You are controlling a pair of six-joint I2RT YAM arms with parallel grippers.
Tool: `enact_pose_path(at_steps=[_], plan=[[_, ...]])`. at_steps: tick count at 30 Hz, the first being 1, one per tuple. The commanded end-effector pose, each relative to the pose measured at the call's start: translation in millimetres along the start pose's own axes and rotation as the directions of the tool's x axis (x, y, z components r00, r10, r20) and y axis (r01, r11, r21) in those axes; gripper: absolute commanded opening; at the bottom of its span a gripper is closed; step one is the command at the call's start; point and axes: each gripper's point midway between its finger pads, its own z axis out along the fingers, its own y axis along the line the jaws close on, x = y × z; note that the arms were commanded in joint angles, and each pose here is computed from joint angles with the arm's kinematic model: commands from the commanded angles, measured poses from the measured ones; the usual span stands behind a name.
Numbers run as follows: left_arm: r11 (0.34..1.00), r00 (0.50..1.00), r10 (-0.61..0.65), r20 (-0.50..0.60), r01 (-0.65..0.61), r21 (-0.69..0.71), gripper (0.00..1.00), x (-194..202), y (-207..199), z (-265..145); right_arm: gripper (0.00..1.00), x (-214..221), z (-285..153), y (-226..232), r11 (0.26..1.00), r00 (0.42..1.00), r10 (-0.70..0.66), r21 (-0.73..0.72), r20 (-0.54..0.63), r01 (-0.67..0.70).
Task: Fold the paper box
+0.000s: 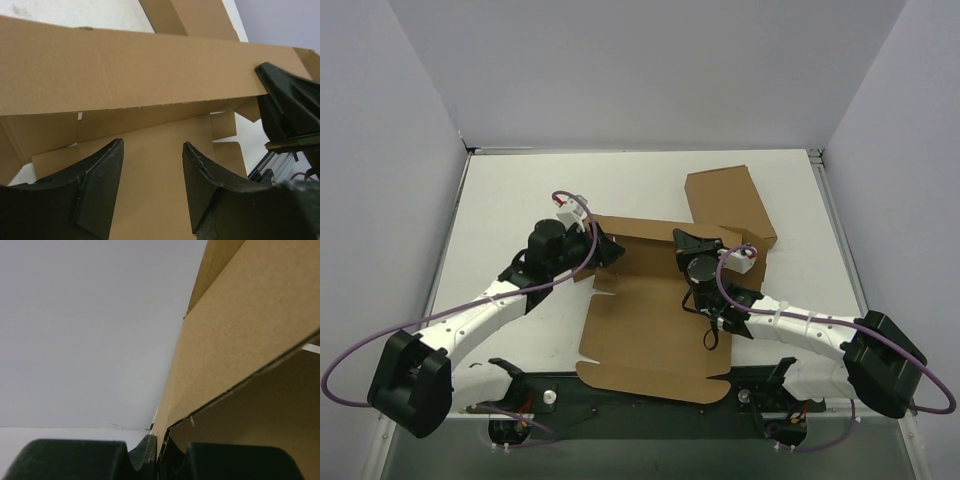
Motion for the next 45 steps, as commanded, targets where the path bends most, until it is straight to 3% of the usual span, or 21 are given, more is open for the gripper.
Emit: enact_pose_path(at_steps=[1,7,16,24,26,34,45], plan=[[1.0,0.999,0.009,0.048,-0.009,0.003,0.62,-9.2,0.6,-6.5,0.0,-13.6,-1.8,5.0,0.999,0.999,-0.029,-0.013,0.045,0.03],[1.0,0.972,0.004,0.235,-0.007,0.011,0.63,-39.5,12.2,-39.7,0.0,-24.0,-5.7,3.5,0.999,0.997,-0.04,-0.007,0.069,0.041],[0.995,0.976,-0.03,0.216,0.051,-0.09,0.52,-15.9,58.5,-24.8,0.0,-24.0,-7.9,6.1,0.999,0.998,-0.036,-0.014,0.053,0.037],[0.981,0.959,0.028,0.282,0.028,-0.194,0.49,-45.1,105.3,11.5,0.0,-18.4,-10.4,6.6,0.999,0.999,-0.041,-0.033,0.02,0.041],[0.986,0.946,0.048,0.32,0.006,-0.166,0.48,-68.5,101.7,20.2,0.0,-18.7,-10.9,6.8,0.998,0.999,-0.042,-0.037,0.019,0.043],[0.989,0.934,0.096,0.343,-0.049,-0.142,0.47,-102.8,99.4,50.8,0.0,-25.8,-14.0,4.4,0.997,0.997,-0.07,-0.028,0.034,0.071],[0.999,0.926,-0.017,0.378,0.031,-0.032,0.49,-116.4,74.0,21.6,0.0,-26.6,-12.3,-3.6,0.997,0.996,-0.081,0.014,0.043,0.081]])
